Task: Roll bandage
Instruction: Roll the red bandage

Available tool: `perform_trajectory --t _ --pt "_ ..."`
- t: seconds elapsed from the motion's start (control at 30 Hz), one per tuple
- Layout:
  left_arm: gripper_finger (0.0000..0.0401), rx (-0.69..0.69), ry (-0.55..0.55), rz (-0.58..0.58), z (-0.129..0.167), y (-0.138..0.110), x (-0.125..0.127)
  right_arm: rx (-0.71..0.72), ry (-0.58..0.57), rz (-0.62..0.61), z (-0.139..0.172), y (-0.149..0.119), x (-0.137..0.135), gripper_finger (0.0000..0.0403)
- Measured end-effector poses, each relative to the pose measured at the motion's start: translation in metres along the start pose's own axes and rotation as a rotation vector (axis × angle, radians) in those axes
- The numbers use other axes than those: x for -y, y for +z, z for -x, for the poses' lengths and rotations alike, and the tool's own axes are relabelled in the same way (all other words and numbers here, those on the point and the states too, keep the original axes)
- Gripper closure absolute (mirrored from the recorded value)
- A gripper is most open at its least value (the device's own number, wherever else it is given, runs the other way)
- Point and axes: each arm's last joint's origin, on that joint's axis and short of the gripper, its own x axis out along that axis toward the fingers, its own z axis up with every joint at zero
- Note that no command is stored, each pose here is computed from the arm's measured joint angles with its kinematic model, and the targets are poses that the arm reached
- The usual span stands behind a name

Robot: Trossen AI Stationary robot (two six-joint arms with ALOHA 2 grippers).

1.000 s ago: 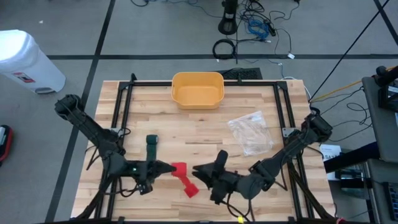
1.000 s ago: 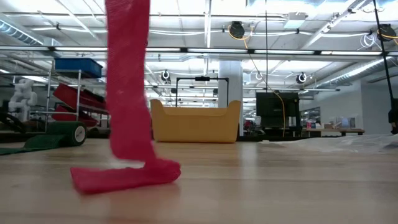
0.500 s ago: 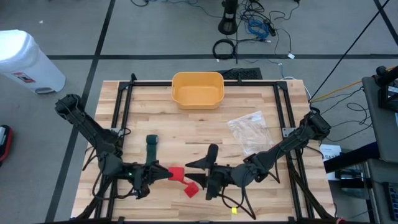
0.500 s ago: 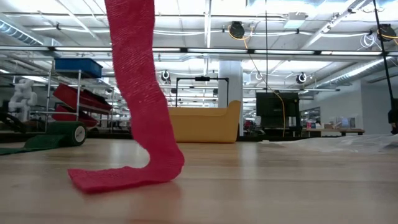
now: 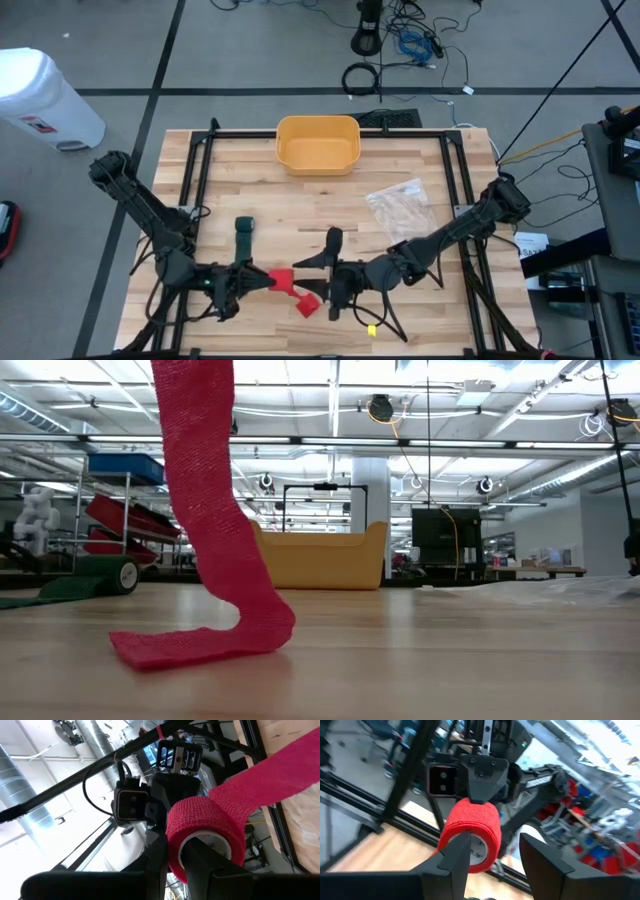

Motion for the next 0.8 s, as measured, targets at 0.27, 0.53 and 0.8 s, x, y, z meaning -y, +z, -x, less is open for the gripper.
perform_trajectory --t 0.27,0.53,0.8 --pt "0.0344 -0.001 0.004 0.004 0.0002 0.0001 -0.0005 0.009 0.064 -0.055 -0.0036 -0.0042 0.0033 0.0246" --pt "0.0344 -0.026 0.000 0.015 0.0002 -0.0012 -0.0012 0.004 0.069 -0.045 -0.0021 -0.0034 0.0004 0.0246" --pt "0.0344 -0.035 -0.004 0.015 0.0001 -0.0015 -0.0011 -0.011 0.039 -0.053 -0.0030 -0.0047 0.0028 0.0246"
